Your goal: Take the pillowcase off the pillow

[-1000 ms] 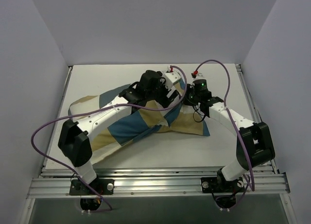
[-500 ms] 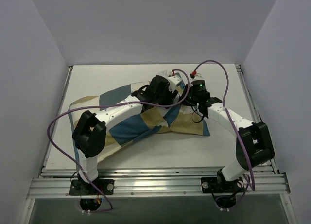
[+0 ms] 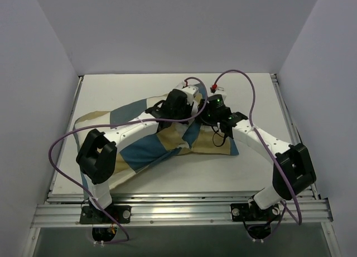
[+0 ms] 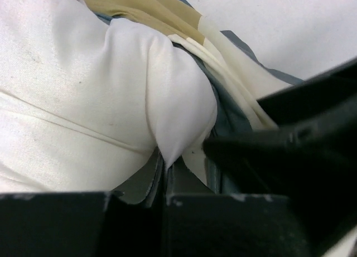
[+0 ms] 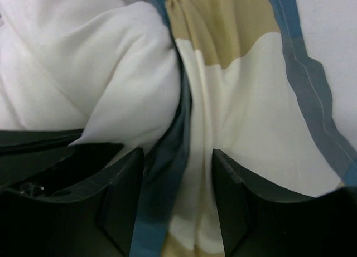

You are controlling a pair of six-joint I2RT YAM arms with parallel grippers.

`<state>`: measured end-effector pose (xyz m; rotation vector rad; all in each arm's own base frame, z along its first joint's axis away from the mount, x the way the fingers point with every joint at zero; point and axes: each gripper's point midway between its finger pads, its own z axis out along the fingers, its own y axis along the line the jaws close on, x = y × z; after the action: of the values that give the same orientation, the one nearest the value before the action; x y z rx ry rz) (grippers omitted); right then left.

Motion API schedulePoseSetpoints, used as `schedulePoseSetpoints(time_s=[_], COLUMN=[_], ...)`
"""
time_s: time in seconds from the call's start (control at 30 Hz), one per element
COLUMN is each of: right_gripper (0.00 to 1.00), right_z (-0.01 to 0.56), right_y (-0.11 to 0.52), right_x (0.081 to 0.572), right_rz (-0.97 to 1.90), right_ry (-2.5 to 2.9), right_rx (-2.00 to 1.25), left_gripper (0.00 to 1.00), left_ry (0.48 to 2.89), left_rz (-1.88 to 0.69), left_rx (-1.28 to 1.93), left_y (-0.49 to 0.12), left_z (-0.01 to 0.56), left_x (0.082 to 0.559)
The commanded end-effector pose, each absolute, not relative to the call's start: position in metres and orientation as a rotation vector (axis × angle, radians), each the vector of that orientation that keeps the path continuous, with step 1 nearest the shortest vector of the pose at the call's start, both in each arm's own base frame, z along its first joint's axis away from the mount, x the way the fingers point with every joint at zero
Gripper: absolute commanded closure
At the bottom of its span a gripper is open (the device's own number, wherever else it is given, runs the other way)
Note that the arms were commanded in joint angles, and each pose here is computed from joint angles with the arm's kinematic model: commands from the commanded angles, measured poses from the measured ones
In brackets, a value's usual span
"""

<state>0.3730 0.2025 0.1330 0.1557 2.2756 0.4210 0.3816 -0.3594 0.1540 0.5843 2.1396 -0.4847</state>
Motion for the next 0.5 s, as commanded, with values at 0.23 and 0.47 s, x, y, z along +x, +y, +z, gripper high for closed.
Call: schedulePoseSetpoints(time_s=[0.23,0.47], right_gripper=[0.52,0.61], right_z=[0.15,0.09], right_y=[0.212,0.209], right_x=[0.356,0.344], right_rz=[0.35,0.29], right_ry=[2.272,2.401], right_rx=[0.245,0.223], left_gripper=[0.98,0.98], left_ry=[2.149,2.155], left_rz=[-0.482,-0.474], left_rx=[0.447,0.423], left_y=[-0.34,-0.336], left_z=[0.174,0.18], left_x=[0.377,0.376])
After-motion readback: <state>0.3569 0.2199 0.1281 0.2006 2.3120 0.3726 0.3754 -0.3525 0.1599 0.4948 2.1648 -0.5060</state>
